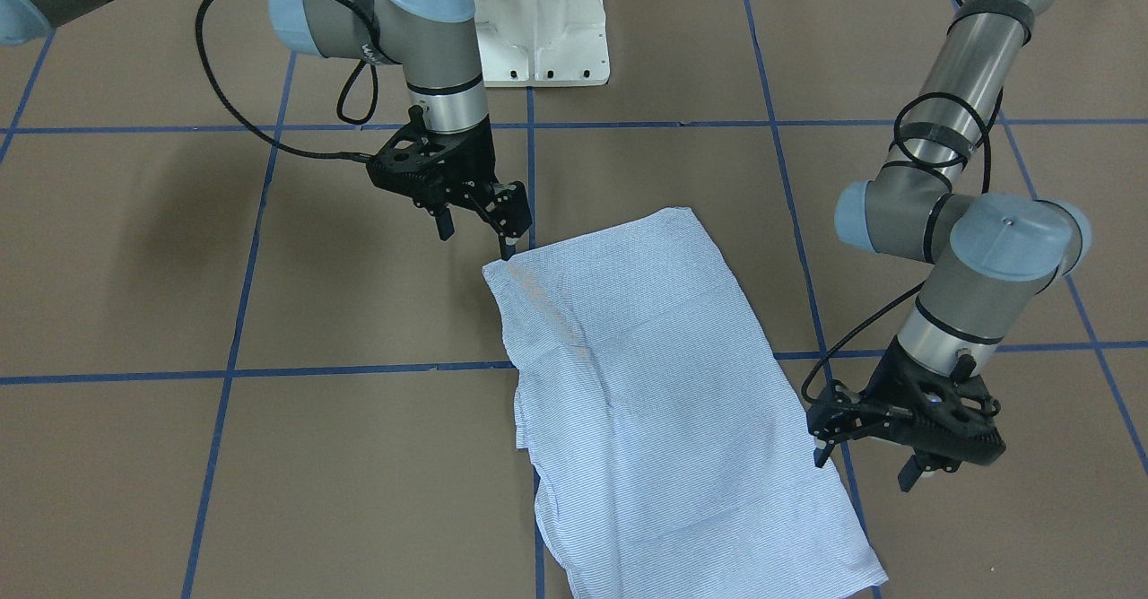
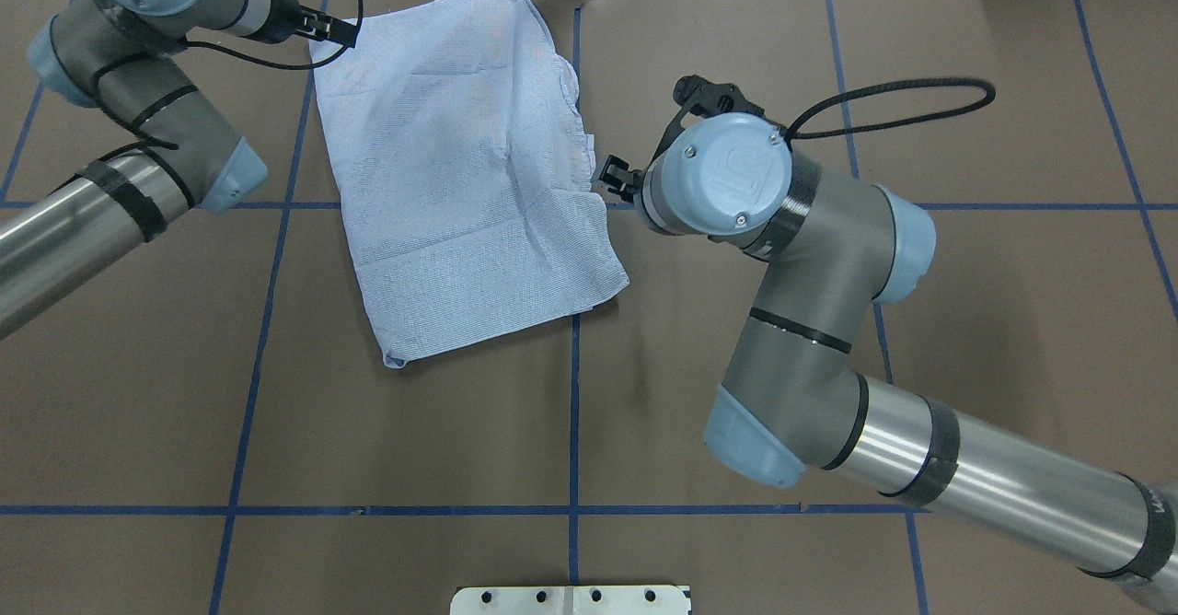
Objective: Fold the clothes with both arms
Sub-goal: 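Grasp the shirt corner nearest the robot with the right gripper, then release the far corner and move the left gripper to the shirt's near edge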
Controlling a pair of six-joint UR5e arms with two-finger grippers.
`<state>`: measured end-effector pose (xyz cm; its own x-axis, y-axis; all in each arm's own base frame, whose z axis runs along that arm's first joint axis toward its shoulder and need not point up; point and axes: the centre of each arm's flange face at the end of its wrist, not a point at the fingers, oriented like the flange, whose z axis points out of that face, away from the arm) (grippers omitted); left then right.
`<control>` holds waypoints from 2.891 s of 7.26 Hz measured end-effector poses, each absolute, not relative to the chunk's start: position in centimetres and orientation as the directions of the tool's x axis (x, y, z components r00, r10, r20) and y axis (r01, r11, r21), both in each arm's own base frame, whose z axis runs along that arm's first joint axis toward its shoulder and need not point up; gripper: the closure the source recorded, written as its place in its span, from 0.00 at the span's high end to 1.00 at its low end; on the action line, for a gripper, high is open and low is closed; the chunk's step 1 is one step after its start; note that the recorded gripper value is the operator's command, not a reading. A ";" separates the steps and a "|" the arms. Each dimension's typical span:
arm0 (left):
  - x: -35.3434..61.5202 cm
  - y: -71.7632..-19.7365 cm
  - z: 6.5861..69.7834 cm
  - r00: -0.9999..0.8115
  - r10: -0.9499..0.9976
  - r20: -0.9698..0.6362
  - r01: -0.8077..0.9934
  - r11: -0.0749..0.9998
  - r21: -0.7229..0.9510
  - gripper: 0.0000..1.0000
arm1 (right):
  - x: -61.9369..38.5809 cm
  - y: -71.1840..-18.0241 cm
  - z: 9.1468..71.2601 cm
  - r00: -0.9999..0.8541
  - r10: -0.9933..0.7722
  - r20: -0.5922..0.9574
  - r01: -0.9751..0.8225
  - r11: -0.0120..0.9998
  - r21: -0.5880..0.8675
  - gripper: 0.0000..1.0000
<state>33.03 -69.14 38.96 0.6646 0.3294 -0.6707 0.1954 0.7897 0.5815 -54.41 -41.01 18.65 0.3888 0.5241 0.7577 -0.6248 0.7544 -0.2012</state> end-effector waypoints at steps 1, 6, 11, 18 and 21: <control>32.6 -68.6 39.1 0.658 0.332 -0.676 0.197 0.790 0.580 1.00 | -56.3 -38.8 19.0 0.352 0.574 0.739 -0.647 0.720 -0.251 0.84; 32.3 -68.2 39.2 0.656 0.331 -0.679 0.200 0.791 0.579 1.00 | -61.9 -37.5 20.5 0.317 0.631 0.708 -0.696 0.662 -0.278 0.76; 32.3 -68.2 39.3 0.656 0.330 -0.679 0.201 0.790 0.579 1.00 | -64.6 -38.8 20.6 0.329 0.622 0.711 -0.722 0.651 -0.235 0.67; 32.3 -68.1 39.5 0.657 0.328 -0.679 0.199 0.793 0.576 1.00 | -66.5 -39.6 21.1 0.364 0.616 0.698 -0.732 0.653 -0.194 0.53; 32.4 -68.1 39.7 0.657 0.328 -0.679 0.198 0.794 0.575 1.00 | -67.2 -39.9 20.5 0.360 0.621 0.697 -0.735 0.648 -0.198 0.00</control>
<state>32.37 -68.07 39.67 0.6572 0.3279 -0.6787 0.1980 0.7937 0.5752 -67.16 -39.87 20.50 0.3595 0.6209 0.6966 -0.7353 0.6481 -0.1982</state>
